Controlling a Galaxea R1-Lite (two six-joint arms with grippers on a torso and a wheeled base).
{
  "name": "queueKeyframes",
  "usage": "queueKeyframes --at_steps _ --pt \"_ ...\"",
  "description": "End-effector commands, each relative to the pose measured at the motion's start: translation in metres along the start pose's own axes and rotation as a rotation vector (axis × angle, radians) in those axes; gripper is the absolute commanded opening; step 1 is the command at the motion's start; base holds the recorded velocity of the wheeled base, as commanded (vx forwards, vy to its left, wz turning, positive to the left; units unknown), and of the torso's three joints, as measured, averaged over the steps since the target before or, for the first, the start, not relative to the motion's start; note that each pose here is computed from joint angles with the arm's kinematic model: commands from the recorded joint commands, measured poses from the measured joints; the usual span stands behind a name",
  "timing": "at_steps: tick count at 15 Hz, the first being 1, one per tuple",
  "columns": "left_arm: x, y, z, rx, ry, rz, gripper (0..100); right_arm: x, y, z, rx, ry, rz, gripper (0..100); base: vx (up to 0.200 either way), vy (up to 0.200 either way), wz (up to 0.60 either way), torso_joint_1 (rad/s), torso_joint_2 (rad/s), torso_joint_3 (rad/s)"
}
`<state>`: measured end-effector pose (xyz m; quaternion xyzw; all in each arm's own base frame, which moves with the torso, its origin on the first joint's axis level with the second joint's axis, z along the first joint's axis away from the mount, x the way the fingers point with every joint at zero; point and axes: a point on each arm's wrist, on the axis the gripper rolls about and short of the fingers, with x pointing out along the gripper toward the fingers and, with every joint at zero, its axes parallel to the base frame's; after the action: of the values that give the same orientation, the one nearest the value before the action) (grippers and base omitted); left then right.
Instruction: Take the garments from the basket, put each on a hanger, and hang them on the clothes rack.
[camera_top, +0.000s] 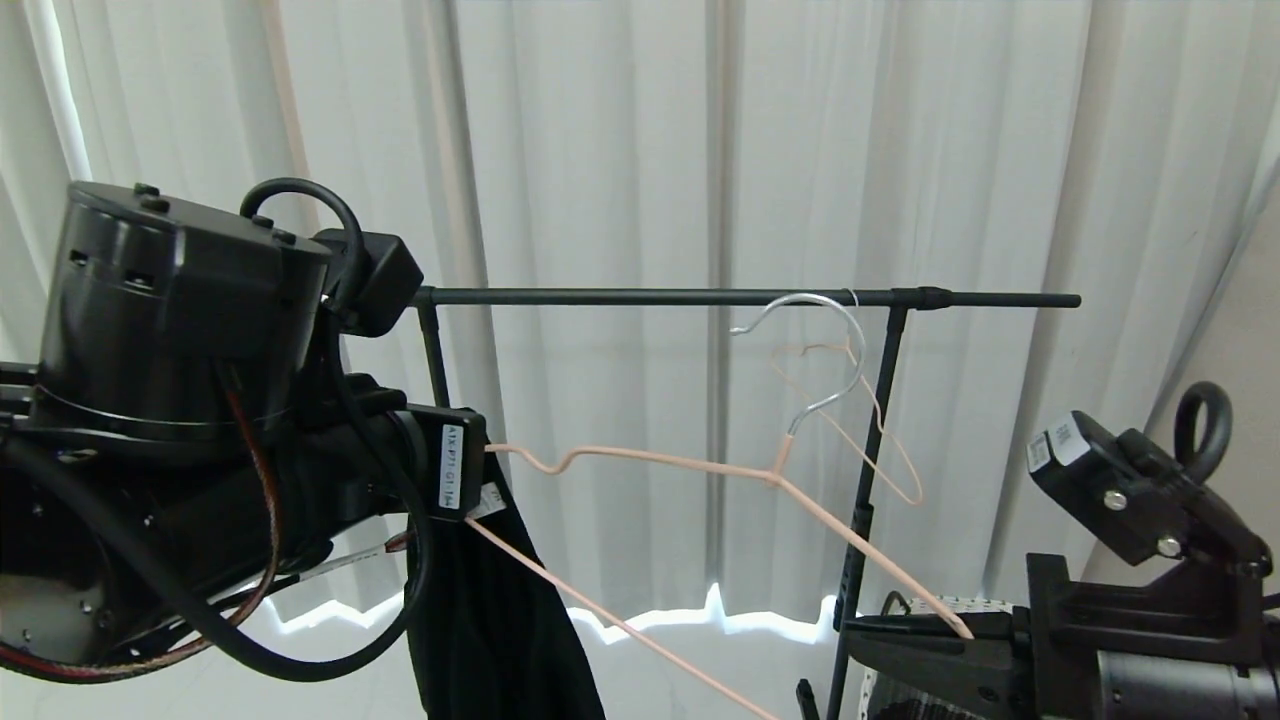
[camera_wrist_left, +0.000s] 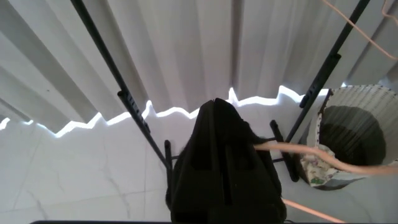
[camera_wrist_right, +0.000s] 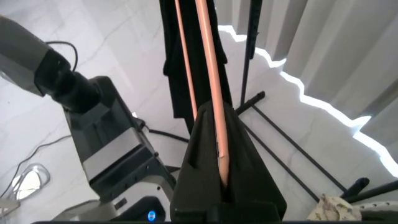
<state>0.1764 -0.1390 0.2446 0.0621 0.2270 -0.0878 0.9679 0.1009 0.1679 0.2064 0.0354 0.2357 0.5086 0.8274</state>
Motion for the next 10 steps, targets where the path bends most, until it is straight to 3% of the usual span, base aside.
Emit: queueKeyframes --at_steps 1,7,10 --pt "-0.003 -0.002 0.0 -0.009 -0.004 -0.014 0 0.019 -0.003 -0.001 0.005 0.026 -0.008 0 0.0 0.0 0.0 0.0 0.0 0.0" --pt "-0.019 -0.025 -0.003 -0.063 -0.026 -0.105 0 0.047 -0.002 -0.003 -0.003 0.03 0.01 0 0.0 0.0 0.0 0.0 0.0 0.0" --pt "-0.035 -0.045 0.003 -0.076 -0.054 -0.21 0 0.061 0.008 0.001 0.007 0.036 0.043 0 0.0 0.0 0.0 0.0 0.0 0.0"
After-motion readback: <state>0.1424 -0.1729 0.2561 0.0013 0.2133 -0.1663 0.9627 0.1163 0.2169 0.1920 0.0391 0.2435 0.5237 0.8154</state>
